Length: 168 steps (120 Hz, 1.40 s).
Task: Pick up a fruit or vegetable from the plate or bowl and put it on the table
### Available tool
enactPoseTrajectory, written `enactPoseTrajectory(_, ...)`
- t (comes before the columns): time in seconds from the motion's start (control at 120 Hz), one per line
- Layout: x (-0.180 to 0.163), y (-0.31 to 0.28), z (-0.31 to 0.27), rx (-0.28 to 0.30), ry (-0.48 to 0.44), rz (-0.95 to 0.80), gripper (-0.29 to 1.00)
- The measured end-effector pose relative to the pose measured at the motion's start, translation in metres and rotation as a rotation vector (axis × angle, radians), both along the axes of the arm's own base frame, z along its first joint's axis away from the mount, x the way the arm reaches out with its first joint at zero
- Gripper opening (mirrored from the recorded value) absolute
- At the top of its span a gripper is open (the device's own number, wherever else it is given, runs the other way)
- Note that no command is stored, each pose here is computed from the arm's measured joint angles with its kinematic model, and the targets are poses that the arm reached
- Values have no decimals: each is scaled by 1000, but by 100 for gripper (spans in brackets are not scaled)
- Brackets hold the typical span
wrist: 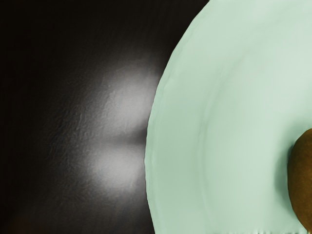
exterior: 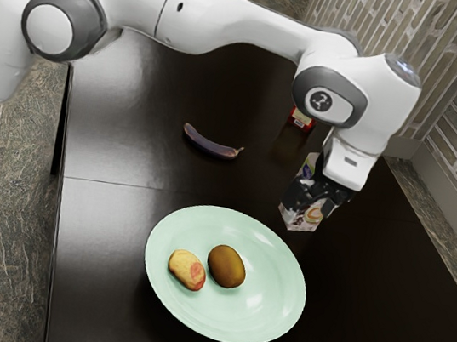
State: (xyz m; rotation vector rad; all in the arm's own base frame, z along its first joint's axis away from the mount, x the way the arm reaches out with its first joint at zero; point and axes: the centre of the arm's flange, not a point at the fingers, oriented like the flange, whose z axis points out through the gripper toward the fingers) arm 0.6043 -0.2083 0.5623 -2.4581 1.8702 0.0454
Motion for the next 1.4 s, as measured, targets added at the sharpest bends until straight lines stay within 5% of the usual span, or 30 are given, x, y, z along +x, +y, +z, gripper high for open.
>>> enactPoseTrajectory(0.225, -42, -13, -16, 16, 8, -54, 70)
enactPoseTrajectory(0.7, -50, -30, -70, -90, 16, -72, 70)
enactPoseTrajectory(1.4, -80, -32, -94, -97, 69, -54, 70)
